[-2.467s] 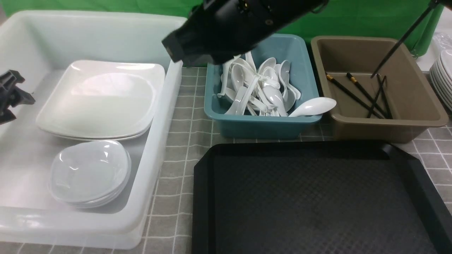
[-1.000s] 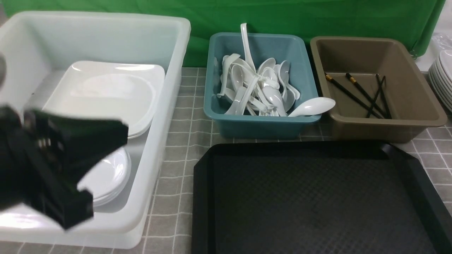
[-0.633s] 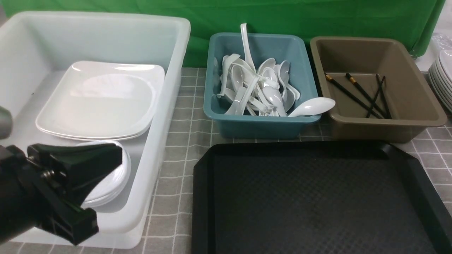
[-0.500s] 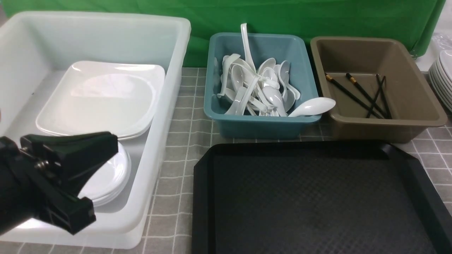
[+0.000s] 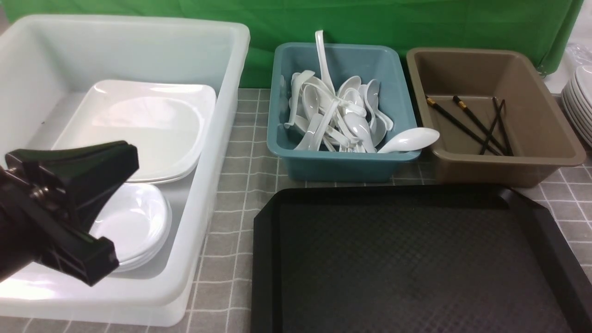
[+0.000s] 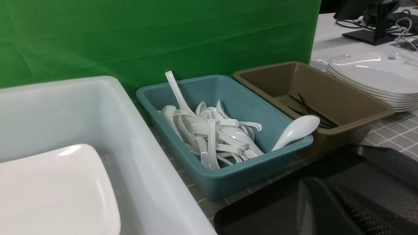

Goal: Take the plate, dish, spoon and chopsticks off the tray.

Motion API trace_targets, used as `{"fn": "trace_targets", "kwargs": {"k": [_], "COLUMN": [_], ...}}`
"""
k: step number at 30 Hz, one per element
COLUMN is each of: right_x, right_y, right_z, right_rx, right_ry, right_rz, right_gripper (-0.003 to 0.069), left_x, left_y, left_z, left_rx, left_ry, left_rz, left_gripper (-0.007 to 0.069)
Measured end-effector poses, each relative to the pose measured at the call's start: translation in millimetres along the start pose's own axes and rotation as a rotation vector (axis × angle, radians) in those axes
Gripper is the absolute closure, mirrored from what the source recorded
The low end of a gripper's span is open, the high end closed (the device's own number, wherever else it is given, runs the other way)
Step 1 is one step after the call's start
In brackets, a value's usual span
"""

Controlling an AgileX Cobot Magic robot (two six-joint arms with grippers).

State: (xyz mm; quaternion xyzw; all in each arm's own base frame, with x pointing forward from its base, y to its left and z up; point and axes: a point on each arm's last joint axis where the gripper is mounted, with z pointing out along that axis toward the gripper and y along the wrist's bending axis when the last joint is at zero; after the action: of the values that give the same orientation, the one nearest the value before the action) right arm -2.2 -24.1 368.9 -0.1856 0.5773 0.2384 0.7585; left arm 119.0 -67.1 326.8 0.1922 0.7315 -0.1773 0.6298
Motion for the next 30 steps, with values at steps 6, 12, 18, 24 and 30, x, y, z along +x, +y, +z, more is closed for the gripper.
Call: {"fn": "trace_targets", "kwargs": {"k": [6,12,18,24,30], "right_x": [0,0,0,0,0], "right_y": [0,0,0,0,0], "right_z": [0,0,0,0,0], "right_rx": [0.0,0.0,0.0,0.0,0.0], "right_ry": [-0.001,-0.001,-0.001,-0.001,-0.001], "right_rz": [0.0,0.0,0.0,0.0,0.0], "right_gripper": [0.0543,0.0529,0.0517,0.0515,0.0507], "left_x": [0,0,22,87,138], "left_y": [1,1,12,25,30], "left_z": [0,-4,-34,-61,-69], "left_rx": [-0.006,-0.016,-0.133,-0.389,-0.542], "left_ry": [0.001,-0.014,-0.089,-0.12,-0.11], "left_rz": [0.045,0.07,-0.035,-0.112,-0.125], "left_gripper": [0.0624,0.0624,0.0624,0.0624,0.0624]}}
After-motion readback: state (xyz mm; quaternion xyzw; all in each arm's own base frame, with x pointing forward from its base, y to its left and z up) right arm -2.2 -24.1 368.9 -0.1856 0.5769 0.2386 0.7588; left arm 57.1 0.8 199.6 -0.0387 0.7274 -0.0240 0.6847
